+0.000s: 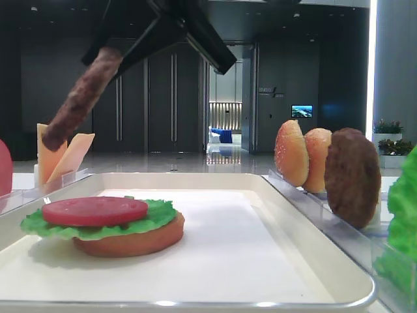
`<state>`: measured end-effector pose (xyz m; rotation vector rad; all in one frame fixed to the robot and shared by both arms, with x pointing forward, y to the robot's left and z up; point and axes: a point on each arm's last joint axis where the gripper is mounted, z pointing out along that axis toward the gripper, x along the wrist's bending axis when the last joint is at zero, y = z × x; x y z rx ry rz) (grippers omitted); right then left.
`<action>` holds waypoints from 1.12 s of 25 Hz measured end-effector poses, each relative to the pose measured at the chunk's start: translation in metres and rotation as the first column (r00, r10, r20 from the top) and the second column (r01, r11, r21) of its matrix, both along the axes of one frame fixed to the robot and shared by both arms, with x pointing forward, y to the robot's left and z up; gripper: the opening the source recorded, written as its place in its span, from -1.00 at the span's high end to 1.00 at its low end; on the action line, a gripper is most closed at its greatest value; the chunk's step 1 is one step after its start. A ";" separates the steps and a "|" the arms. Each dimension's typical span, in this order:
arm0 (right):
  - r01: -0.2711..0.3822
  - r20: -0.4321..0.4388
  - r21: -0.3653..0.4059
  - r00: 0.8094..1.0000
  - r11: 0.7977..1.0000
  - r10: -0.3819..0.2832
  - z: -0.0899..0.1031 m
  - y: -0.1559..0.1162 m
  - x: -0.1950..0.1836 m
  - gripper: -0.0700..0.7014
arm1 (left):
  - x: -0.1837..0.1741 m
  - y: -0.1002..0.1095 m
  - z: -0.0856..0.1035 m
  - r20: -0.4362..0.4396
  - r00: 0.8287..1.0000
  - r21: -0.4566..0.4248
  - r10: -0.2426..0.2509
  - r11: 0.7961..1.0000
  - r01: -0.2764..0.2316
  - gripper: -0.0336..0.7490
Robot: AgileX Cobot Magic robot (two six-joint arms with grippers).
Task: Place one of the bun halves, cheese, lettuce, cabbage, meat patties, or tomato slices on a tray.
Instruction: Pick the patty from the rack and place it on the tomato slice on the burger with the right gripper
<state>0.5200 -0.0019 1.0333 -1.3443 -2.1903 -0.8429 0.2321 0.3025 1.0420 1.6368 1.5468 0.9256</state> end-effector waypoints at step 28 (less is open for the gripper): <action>-0.071 0.031 -0.040 0.997 0.997 0.072 -0.042 0.017 0.005 0.47 | 0.000 0.000 0.000 0.000 1.000 0.000 0.000 1.000 0.000 0.51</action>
